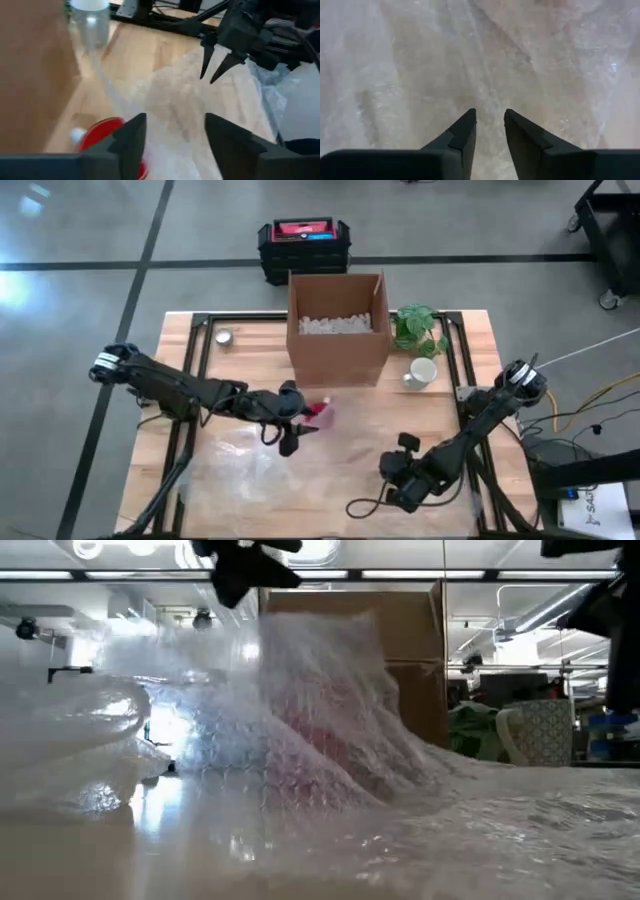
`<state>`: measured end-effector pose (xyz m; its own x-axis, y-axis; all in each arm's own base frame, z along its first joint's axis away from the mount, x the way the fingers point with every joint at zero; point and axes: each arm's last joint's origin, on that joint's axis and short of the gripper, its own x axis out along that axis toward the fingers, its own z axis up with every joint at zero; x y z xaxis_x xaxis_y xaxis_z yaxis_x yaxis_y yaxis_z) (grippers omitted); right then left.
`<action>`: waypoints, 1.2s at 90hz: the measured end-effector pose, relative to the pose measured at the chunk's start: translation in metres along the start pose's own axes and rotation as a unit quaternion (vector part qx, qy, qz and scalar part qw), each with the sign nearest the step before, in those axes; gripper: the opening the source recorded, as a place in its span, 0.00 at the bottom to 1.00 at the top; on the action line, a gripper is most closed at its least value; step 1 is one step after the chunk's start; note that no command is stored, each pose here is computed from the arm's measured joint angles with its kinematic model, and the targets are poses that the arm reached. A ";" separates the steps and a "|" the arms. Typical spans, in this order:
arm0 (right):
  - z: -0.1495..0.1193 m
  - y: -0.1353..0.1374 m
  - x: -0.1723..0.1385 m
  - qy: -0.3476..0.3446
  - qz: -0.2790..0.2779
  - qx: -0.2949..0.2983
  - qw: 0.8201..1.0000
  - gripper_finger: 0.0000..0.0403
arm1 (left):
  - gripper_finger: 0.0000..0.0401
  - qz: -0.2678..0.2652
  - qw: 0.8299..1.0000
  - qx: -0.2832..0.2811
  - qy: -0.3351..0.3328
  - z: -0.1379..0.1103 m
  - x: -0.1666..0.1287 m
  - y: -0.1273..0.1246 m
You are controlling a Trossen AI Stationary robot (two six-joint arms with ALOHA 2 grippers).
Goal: Wrap mug
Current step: Wrap the orange mug with the right transparent bubble wrap
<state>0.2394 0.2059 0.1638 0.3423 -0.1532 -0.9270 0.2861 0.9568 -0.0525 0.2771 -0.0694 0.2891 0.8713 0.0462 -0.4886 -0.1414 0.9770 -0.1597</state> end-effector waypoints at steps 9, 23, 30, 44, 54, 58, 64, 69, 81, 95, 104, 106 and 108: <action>-0.008 0.000 0.002 0.027 0.009 0.006 1.000 0.32 | 0.58 0.083 0.996 0.010 0.026 -0.006 -0.016 0.011; -0.024 0.009 -0.001 0.030 0.027 0.023 0.999 0.37 | 0.56 0.163 0.985 -0.012 0.051 -0.013 -0.017 0.025; -0.031 0.015 -0.003 0.024 0.042 0.019 0.999 0.39 | 0.54 0.174 0.983 -0.012 0.059 -0.015 -0.010 0.026; -0.043 0.019 0.010 0.013 0.029 0.019 0.999 0.38 | 0.48 0.183 0.980 -0.003 0.078 -0.023 0.007 0.025; -0.051 0.020 0.020 0.062 0.033 0.019 0.997 0.35 | 0.44 0.179 0.979 0.002 0.097 -0.029 0.019 0.023; -0.055 0.021 0.020 0.083 0.039 0.024 0.995 0.34 | 0.43 0.177 0.979 0.002 0.099 -0.031 0.023 0.023; -0.059 0.022 0.019 0.104 0.046 0.033 0.993 0.32 | 0.41 0.172 0.980 0.001 0.096 -0.031 0.027 0.022; -0.063 0.023 0.016 0.113 0.048 0.039 0.992 0.30 | 0.39 0.168 0.981 -0.001 0.094 -0.032 0.031 0.021; -0.071 0.026 0.013 0.115 0.048 0.041 0.991 0.26 | 0.37 0.169 0.981 -0.004 0.096 -0.034 0.039 0.022; -0.071 0.026 0.013 0.110 0.046 0.043 0.992 0.23 | 0.36 0.154 0.981 -0.020 0.117 -0.037 0.051 0.029; -0.071 0.026 0.013 0.106 0.045 0.039 0.993 0.21 | 0.37 0.117 0.985 -0.045 0.120 -0.034 0.057 0.034; -0.071 0.026 0.013 0.104 0.044 0.039 0.993 0.21 | 0.37 0.114 0.985 -0.049 0.122 -0.033 0.057 0.036; -0.071 0.026 0.013 0.102 0.044 0.039 0.993 0.21 | 0.37 0.113 0.985 -0.052 0.124 -0.033 0.058 0.037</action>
<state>0.1877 0.2462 0.1241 0.1822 -0.0096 -0.9832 0.3348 0.9408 0.0529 0.3073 -0.0377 0.2264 0.6728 0.1946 -0.7138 -0.3760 0.9208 -0.1034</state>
